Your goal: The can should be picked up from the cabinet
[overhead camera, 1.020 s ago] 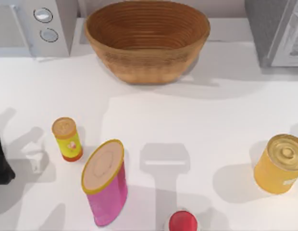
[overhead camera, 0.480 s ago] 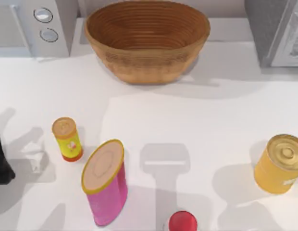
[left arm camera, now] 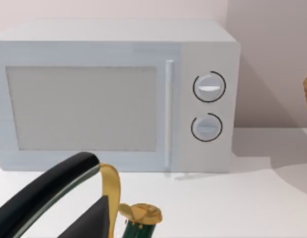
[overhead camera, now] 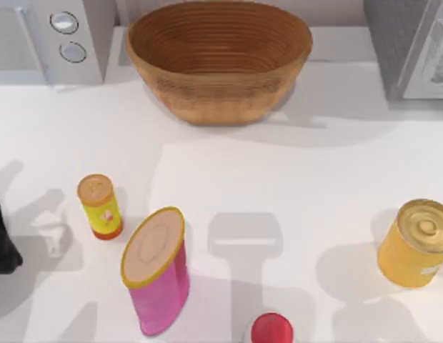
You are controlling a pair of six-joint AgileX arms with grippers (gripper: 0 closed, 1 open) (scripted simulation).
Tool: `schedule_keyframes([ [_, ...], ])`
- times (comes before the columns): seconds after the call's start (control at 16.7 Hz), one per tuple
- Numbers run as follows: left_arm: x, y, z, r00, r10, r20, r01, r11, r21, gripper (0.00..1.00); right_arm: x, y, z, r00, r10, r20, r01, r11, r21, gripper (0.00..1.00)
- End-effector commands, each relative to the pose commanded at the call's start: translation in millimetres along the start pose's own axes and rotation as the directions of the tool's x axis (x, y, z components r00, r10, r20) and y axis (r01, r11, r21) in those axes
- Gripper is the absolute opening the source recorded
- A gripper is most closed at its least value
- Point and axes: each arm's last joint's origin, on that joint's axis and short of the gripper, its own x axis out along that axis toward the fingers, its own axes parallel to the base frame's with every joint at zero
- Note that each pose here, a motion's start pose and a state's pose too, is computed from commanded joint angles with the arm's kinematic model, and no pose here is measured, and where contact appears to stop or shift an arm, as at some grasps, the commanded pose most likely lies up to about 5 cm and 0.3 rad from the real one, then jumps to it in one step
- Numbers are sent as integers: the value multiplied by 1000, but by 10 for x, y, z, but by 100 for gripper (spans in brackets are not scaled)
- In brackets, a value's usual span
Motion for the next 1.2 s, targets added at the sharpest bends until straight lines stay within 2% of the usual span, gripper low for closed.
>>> schedule_keyframes([
  [0.12,0,0,0,1000,0,0,0,1000,0,100,26,-28,22,994,28,-102,-37,995,-89,0],
  [0.24,0,0,0,1000,0,0,0,1000,0,100,65,-66,53,972,69,-226,-112,977,-181,0],
  [0.36,0,0,0,1000,0,0,0,1000,0,100,122,-116,88,924,129,-361,-229,941,-250,0],
  [0.48,0,0,0,1000,0,0,0,1000,0,100,198,-181,119,848,211,-487,-379,883,-277,0],
  [0.66,0,0,0,1000,0,0,0,1000,0,100,352,-312,146,692,376,-616,-612,758,-225,0],
  [0.84,0,0,0,1000,0,0,0,1000,0,100,547,-496,131,533,571,-624,-787,605,-120,0],
  [1.02,0,0,0,1000,0,0,0,1000,0,100,762,-733,50,431,746,-508,-878,477,-46,0],
  [1.14,0,0,0,1000,0,0,0,1000,0,100,903,-914,-52,412,826,-384,-900,435,-30,0],
  [1.2,0,0,0,1000,0,0,0,1000,0,100,968,-1006,-117,418,852,-316,-902,431,-29,0],
])
